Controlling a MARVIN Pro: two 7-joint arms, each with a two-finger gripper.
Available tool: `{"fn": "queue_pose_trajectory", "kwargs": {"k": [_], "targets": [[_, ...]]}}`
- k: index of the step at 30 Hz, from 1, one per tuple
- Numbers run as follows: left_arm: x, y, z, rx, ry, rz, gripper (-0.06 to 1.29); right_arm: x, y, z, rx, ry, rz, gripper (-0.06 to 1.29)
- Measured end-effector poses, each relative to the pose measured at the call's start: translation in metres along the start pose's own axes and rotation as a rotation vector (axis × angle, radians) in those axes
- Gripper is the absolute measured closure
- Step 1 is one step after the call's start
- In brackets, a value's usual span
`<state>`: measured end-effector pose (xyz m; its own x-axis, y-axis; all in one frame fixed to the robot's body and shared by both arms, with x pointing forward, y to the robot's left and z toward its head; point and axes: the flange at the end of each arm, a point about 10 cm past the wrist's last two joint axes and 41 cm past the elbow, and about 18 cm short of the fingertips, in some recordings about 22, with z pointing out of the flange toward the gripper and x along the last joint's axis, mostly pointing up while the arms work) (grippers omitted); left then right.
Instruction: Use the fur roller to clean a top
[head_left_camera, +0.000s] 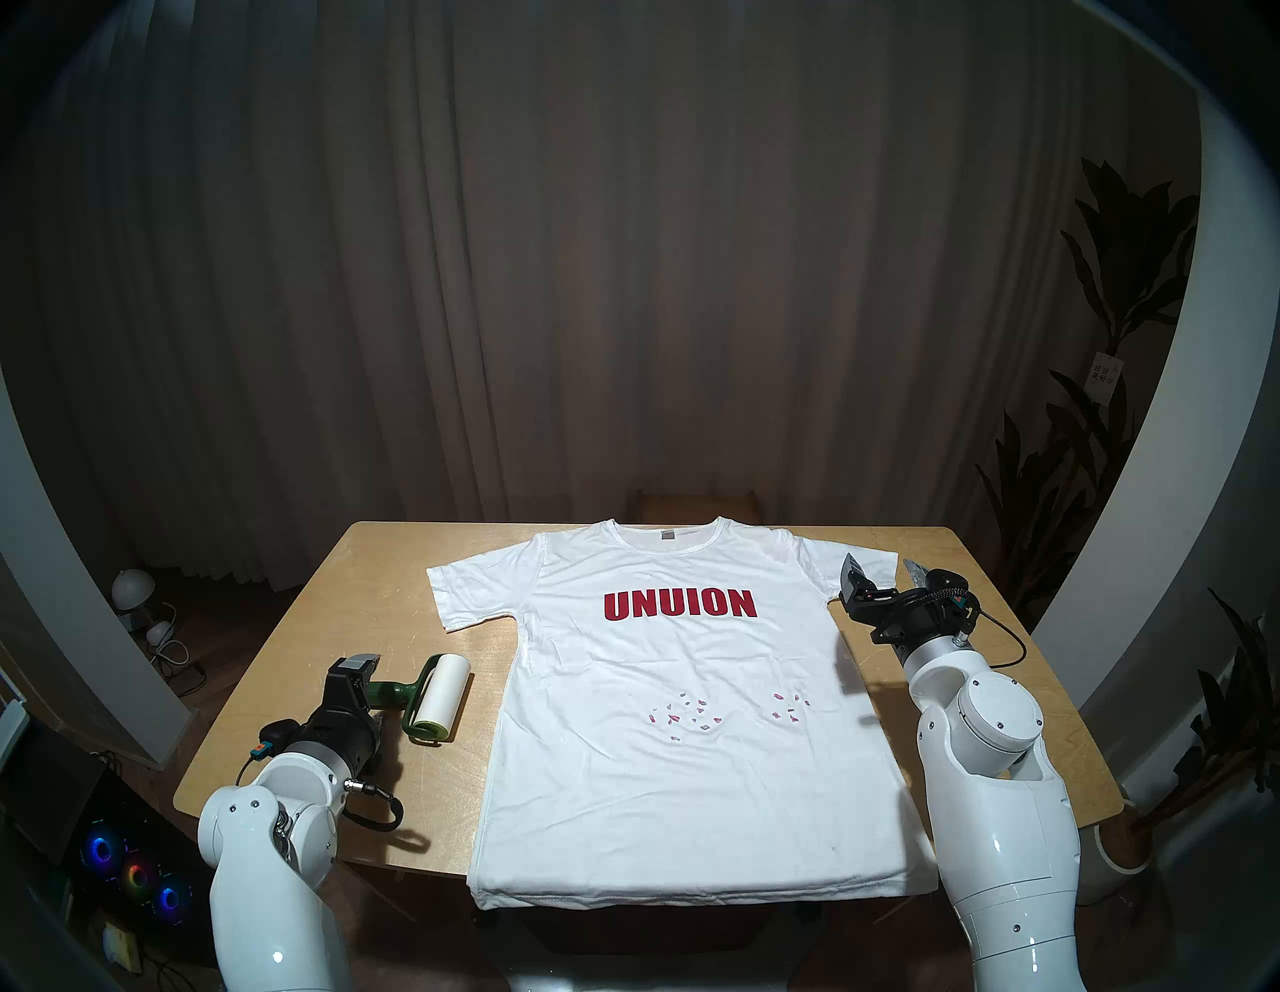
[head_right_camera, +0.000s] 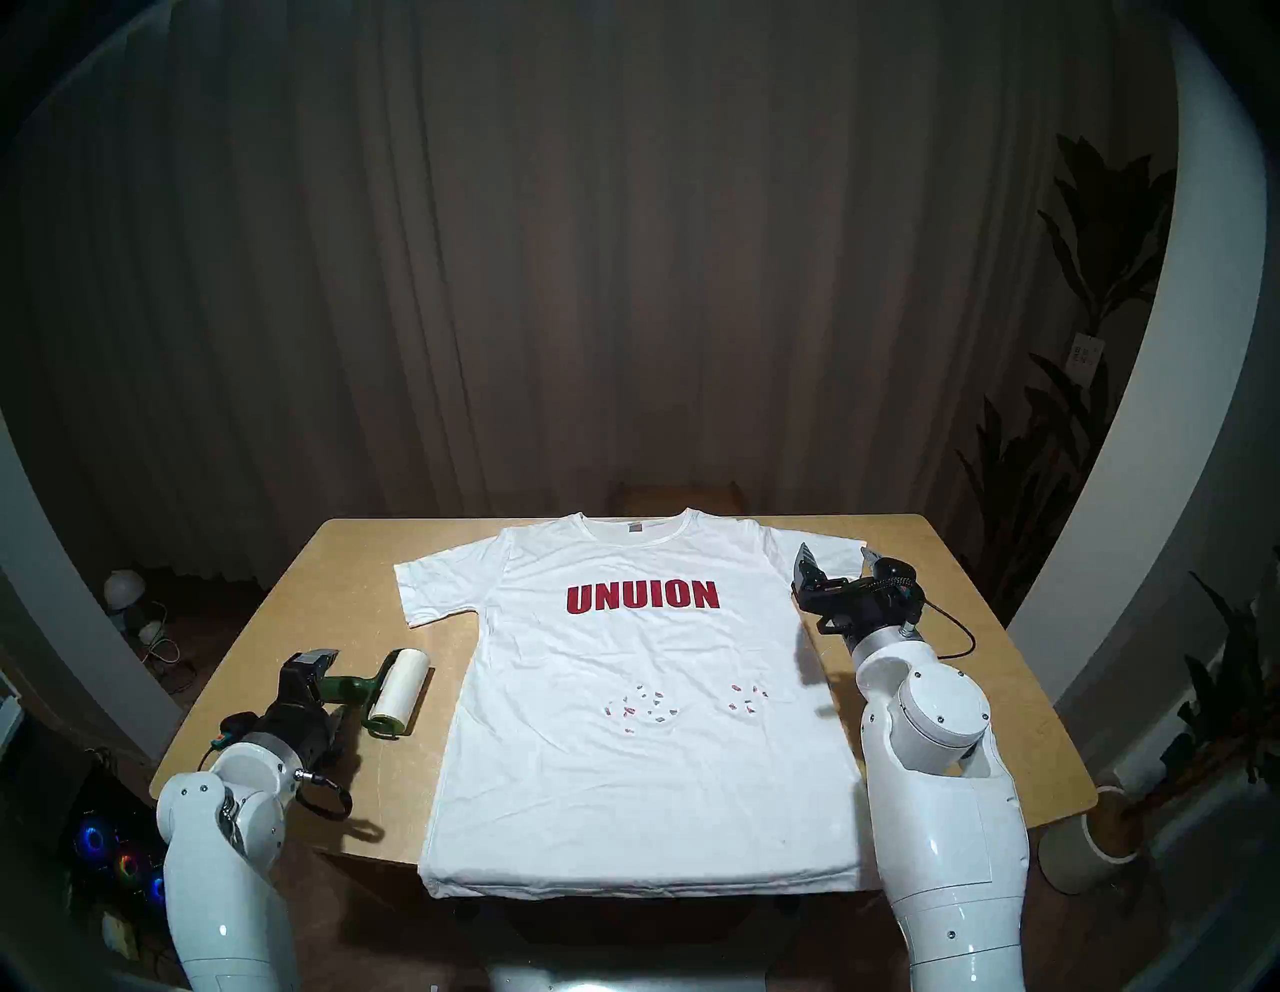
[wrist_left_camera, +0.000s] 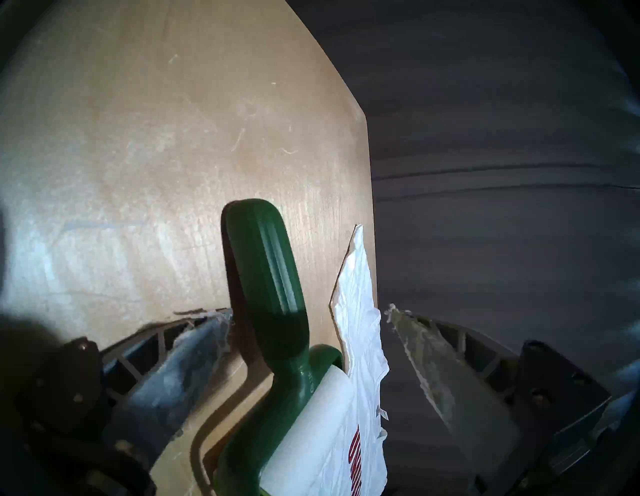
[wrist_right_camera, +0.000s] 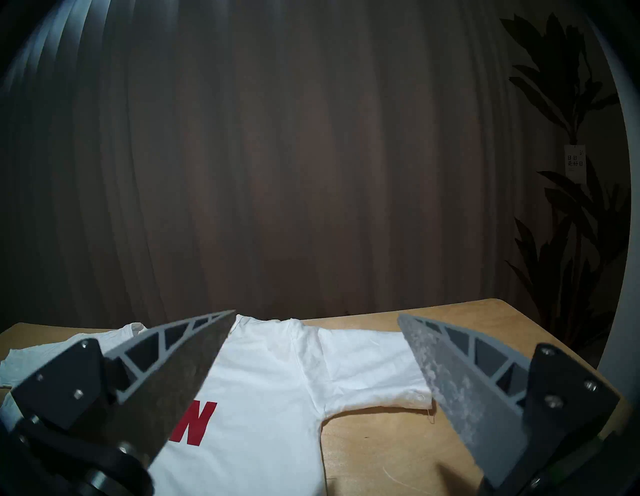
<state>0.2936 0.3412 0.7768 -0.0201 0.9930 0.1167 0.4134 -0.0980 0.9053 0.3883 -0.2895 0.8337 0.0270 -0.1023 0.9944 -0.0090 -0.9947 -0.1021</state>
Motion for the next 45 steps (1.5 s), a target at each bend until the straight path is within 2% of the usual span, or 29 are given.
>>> {"fn": "queue_pose_trajectory", "kwargs": {"k": [12,22,37,45], "targets": [[0.005,0.008,0.021,0.001,-0.026,0.014,0.11,0.002,-0.006,0.001,-0.028,0.012,-0.004,0.00],[0.004,0.011,0.035,-0.005,-0.003,-0.014,0.13,0.005,-0.008,0.000,-0.047,0.023,-0.010,0.00],[0.000,0.010,0.037,-0.028,0.031,-0.040,0.17,0.009,0.000,-0.001,-0.054,0.033,-0.030,0.00],[-0.005,0.006,0.035,-0.042,0.036,-0.045,0.34,0.010,0.003,-0.001,-0.044,0.035,-0.032,0.00]]}}
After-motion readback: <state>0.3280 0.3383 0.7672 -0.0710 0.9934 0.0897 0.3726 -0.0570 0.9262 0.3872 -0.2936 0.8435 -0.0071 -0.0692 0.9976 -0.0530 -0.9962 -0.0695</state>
